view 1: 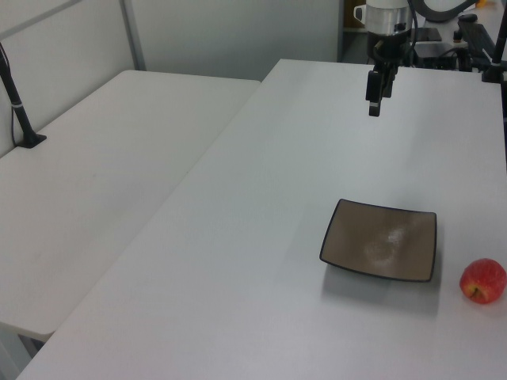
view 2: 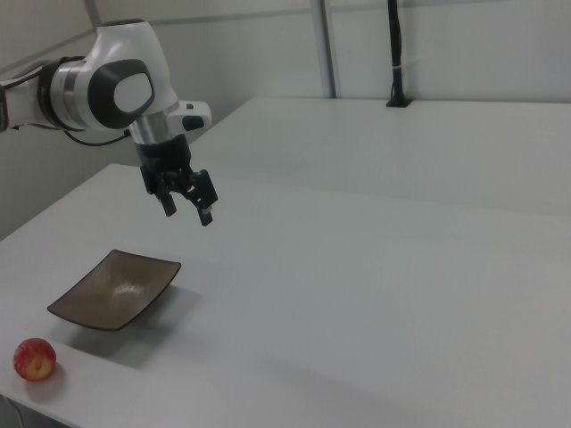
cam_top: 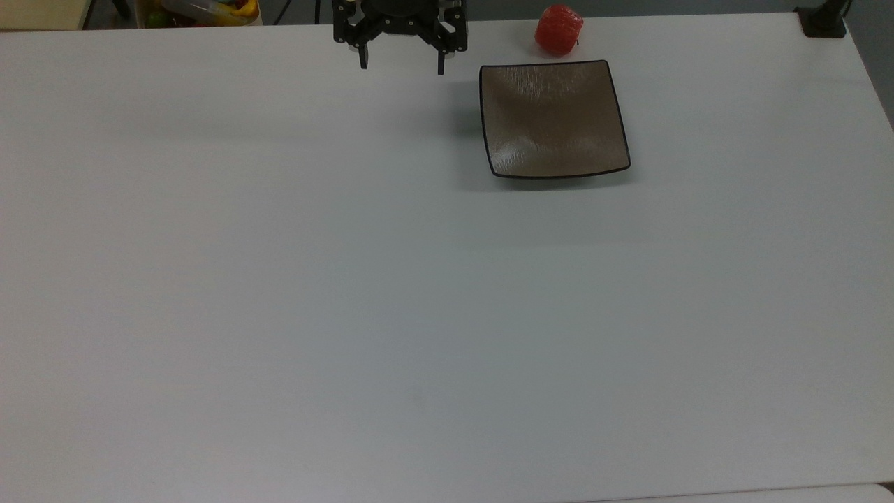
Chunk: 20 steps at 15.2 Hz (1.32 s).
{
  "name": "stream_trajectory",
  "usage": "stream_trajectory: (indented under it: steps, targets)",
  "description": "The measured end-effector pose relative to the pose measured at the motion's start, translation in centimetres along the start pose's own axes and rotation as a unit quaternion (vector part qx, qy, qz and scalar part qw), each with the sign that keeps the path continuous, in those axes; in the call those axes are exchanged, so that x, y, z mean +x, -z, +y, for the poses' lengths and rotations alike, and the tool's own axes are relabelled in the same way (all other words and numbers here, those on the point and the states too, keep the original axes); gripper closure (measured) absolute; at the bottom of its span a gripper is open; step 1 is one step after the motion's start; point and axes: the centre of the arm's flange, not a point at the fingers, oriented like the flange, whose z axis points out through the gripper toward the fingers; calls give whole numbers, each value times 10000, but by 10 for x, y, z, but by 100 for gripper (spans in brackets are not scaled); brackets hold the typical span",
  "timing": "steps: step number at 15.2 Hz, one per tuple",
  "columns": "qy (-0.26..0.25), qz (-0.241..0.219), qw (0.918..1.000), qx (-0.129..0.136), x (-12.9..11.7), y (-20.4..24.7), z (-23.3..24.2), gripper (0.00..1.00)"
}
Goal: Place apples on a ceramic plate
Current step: 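Move the open gripper across the table toward the red apple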
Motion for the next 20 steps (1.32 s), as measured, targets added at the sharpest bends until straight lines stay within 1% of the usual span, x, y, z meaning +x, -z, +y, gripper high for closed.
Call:
stream_trajectory:
  steps: [10,11,13,15,17,18,20]
  targets:
    - [152,-121,9998,-20,-5,-12,-15,0]
    - [264,-158,9995,-25,-7,-15,-17,0]
    - [777,-265,9966,-40,-15,-25,-27,0]
    - [1224,-372,9918,-65,-29,-34,-37,0]
    - [1534,-428,9872,-99,-45,-38,-56,0]
    - [1675,-451,9848,-118,-52,-39,-67,0]
    - [2117,-498,9759,-166,-72,-43,-92,0]
